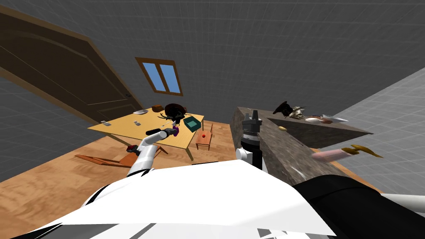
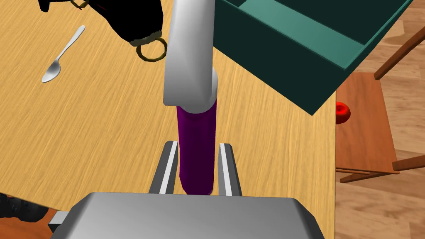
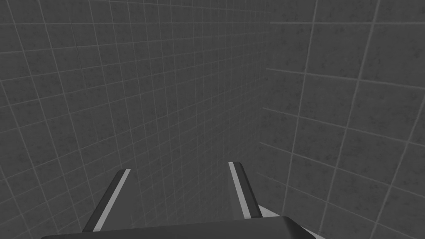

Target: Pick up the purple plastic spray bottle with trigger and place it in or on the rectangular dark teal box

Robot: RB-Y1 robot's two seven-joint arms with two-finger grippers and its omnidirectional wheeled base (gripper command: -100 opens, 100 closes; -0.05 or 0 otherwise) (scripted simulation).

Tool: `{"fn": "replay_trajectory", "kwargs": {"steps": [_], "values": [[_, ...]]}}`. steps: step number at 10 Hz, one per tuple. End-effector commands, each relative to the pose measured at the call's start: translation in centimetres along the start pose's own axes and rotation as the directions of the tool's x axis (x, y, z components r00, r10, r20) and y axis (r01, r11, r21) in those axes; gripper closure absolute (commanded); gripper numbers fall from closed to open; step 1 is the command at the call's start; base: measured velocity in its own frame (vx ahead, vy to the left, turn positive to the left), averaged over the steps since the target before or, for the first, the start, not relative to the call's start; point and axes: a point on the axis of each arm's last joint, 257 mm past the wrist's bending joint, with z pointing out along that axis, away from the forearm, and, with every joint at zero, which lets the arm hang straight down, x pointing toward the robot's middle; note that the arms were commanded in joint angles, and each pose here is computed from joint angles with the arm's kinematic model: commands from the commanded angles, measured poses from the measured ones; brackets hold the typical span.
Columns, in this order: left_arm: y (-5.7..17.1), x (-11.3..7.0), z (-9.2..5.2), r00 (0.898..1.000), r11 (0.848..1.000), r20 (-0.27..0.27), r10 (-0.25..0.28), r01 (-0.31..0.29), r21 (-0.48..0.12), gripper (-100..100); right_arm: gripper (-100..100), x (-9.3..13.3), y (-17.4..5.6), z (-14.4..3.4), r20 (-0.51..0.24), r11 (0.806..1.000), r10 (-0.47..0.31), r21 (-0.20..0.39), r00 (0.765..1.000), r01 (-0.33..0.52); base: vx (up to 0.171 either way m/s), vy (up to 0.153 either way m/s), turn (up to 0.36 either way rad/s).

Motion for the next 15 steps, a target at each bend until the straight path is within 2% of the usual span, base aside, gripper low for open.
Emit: {"fn": "replay_trajectory", "kwargs": {"steps": [1, 8, 13, 15], "values": [[-1.0, 0.5, -0.3, 1.0, 1.0, 0.005, -0.008, 0.008, 0.002, 100, 0, 0.0, 0.0, 0.0, 0.0, 1.0, 0.0, 0.0, 1.0, 0.0, 0.02, -0.06, -0.1], [-4.6, 3.3, -1.6, 0.993, 0.993, 0.022, -0.117, 0.117, -0.003, 100, 0, 0.0, 0.0, 0.0, 0.0, 1.0, 0.0, 0.0, 1.0, 0.0, 0.075, 0.016, -0.202], [-6.3, 5.1, -2.5, 0.979, 0.979, 0.033, -0.202, 0.202, -0.014, 100, 0, 0.0, 0.0, 0.0, 0.0, 1.0, 0.0, 0.0, 1.0, 0.0, 0.09, 0.058, -0.227], [-6.9, 6.0, -2.8, 0.968, 0.968, 0.04, -0.247, 0.248, -0.021, 100, 0, 0.0, 0.0, 0.0, 0.0, 1.0, 0.0, 0.0, 1.0, 0.0, 0.093, 0.105, -0.326]]}}
